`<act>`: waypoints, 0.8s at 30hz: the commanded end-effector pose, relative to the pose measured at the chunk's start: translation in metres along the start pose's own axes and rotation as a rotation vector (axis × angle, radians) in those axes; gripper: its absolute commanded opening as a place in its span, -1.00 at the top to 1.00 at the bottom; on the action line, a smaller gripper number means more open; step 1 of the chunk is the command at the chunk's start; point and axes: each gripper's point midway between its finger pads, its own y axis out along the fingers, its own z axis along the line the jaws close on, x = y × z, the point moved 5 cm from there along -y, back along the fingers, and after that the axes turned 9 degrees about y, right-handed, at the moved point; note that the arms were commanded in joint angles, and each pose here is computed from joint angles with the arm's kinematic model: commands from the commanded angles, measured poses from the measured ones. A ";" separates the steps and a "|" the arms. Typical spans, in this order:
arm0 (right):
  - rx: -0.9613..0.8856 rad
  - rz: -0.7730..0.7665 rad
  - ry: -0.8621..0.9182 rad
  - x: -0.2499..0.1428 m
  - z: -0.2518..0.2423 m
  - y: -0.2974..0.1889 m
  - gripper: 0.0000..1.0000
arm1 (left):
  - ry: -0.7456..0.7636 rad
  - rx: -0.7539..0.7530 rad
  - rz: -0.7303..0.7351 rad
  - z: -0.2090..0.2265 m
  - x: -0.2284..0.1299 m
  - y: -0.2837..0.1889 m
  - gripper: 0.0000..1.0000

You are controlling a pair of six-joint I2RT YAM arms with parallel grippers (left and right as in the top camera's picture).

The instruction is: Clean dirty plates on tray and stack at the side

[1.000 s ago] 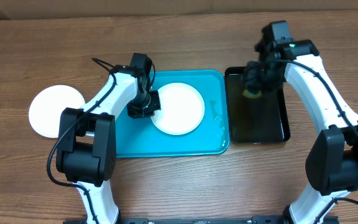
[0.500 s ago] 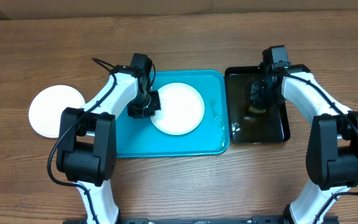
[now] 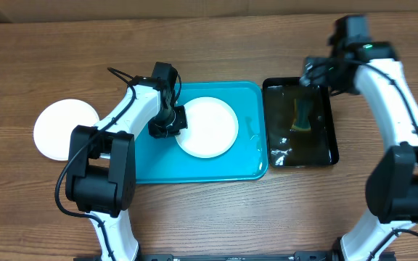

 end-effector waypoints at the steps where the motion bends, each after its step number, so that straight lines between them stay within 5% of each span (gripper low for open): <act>1: -0.098 -0.098 0.065 0.024 -0.035 -0.019 -1.00 | 0.001 0.030 0.045 0.003 -0.007 0.014 0.92; 24: -0.119 -0.104 0.116 0.031 -0.059 -0.020 -1.00 | 0.024 -0.045 -0.040 -0.029 0.034 -0.096 0.92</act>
